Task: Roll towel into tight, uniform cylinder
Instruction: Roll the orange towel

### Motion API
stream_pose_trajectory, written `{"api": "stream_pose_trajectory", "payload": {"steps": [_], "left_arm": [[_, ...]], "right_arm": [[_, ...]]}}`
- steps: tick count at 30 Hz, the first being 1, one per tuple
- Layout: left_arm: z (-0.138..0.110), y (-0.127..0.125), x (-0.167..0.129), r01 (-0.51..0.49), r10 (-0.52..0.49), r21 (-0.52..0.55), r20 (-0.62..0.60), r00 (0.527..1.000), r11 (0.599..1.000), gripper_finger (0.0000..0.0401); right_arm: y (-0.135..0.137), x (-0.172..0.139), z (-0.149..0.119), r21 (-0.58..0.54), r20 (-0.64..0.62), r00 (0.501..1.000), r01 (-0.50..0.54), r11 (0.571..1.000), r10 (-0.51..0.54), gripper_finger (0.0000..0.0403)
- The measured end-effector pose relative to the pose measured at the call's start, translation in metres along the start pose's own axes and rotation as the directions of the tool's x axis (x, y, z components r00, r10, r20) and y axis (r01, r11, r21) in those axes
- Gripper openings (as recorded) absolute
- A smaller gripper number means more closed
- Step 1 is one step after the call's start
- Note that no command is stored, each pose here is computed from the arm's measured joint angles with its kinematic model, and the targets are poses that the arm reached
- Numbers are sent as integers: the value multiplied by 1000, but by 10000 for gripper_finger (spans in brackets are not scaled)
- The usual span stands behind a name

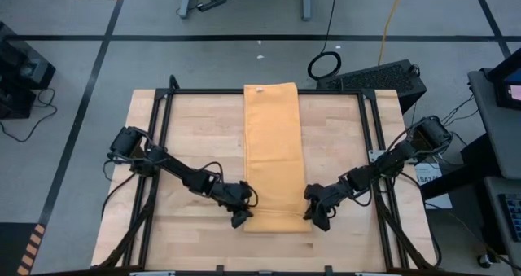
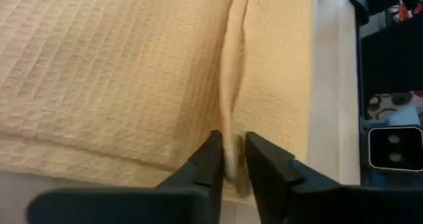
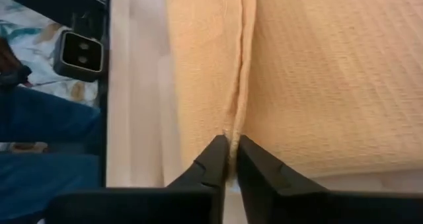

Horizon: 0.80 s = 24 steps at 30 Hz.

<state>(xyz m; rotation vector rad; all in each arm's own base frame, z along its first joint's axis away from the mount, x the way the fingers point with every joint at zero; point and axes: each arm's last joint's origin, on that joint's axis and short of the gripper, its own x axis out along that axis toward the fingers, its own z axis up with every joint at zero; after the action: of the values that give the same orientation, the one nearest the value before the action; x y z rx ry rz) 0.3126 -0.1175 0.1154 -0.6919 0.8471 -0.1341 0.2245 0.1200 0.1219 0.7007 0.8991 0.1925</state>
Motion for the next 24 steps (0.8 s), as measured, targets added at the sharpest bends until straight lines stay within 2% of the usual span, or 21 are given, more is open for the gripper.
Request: {"api": "stream_pose_trajectory", "payload": {"steps": [3, 9, 14, 17, 21, 24], "left_arm": [[-2, 2, 0, -24, 23, -6, -21, 1000, 1000, 98], [-3, 4, 0, -37, 37, -13, -34, 999, 999, 143], [2, 2, -7, -11, 10, -15, -53, 999, 1000, 158], [4, 0, -17, -24, 24, 3, -78, 997, 1000, 159], [6, -4, -28, -23, 29, 72, -83, 996, 997, 160], [4, -4, -31, -50, 58, 80, -103, 993, 996, 160]], "right_arm": [[-3, 0, -3, 6, -28, 999, 33, 999, -33, 68], [-2, -2, -2, 7, -30, 999, 31, 999, -31, 167], [0, -11, -2, 45, -60, 996, 73, 996, -70, 240], [10, -18, 2, 39, -57, 996, 76, 996, -73, 259], [32, -23, 7, -117, 17, 999, 39, 992, -37, 261], [46, -23, 6, -261, 35, 999, 29, 965, -20, 260]]}}
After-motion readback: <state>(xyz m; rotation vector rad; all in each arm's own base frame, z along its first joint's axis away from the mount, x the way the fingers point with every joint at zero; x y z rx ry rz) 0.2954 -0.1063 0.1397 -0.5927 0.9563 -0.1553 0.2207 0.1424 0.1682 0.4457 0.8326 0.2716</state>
